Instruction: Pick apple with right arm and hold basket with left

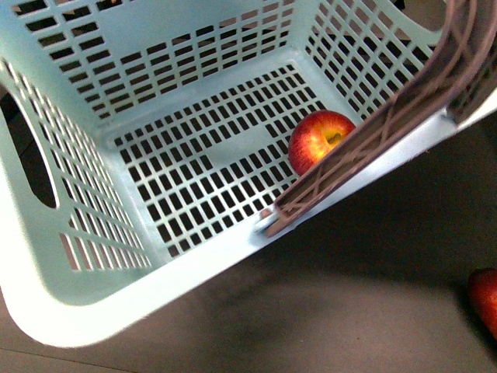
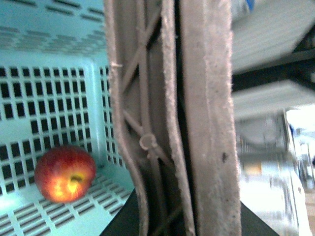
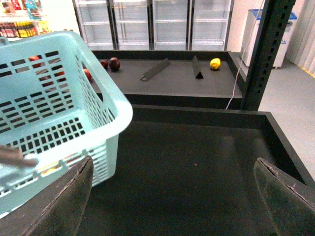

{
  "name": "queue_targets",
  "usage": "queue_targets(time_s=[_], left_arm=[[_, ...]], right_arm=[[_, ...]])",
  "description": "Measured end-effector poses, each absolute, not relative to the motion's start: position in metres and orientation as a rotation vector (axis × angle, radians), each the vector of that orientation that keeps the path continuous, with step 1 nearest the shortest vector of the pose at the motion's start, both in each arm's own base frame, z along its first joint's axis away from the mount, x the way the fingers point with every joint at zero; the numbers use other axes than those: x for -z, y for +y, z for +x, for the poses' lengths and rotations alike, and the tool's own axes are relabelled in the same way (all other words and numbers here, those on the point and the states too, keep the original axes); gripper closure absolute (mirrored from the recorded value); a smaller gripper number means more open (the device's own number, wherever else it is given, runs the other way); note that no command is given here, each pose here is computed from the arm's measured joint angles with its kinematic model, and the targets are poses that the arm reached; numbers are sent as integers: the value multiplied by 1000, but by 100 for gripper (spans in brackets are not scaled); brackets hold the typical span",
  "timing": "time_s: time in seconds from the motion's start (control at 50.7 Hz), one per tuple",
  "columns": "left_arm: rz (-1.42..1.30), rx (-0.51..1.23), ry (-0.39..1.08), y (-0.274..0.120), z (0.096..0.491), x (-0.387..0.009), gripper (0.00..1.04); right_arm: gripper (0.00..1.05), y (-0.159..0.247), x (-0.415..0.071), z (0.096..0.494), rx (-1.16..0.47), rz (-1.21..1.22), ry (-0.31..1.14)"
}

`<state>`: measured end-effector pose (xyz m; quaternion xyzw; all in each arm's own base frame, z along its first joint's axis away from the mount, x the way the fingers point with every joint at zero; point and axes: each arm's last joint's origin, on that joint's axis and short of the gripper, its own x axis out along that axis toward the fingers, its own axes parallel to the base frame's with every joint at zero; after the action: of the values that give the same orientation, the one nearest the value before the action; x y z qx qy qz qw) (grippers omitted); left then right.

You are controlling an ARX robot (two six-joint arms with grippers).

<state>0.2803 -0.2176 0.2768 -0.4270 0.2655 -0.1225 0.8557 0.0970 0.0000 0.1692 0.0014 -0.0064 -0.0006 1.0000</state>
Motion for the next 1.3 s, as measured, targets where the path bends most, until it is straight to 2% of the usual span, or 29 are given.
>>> queue_targets(time_s=[0.138, 0.453, 0.867, 1.104, 1.301], left_arm=[[-1106, -6, 402, -206, 288, -278, 89], [-1267, -226, 283, -151, 335, -272, 89], [-1282, -479, 373, -92, 422, -205, 89], [-1271, -535, 459, -87, 434, -172, 89], [-1255, -545, 472, -87, 435, -165, 89]], right_arm=[[9, 0, -169, 97, -1, 3, -14], [9, 0, -169, 97, -1, 3, -14], [9, 0, -169, 97, -1, 3, -14], [9, 0, -169, 97, -1, 3, -14], [9, 0, -169, 97, -1, 3, -14]])
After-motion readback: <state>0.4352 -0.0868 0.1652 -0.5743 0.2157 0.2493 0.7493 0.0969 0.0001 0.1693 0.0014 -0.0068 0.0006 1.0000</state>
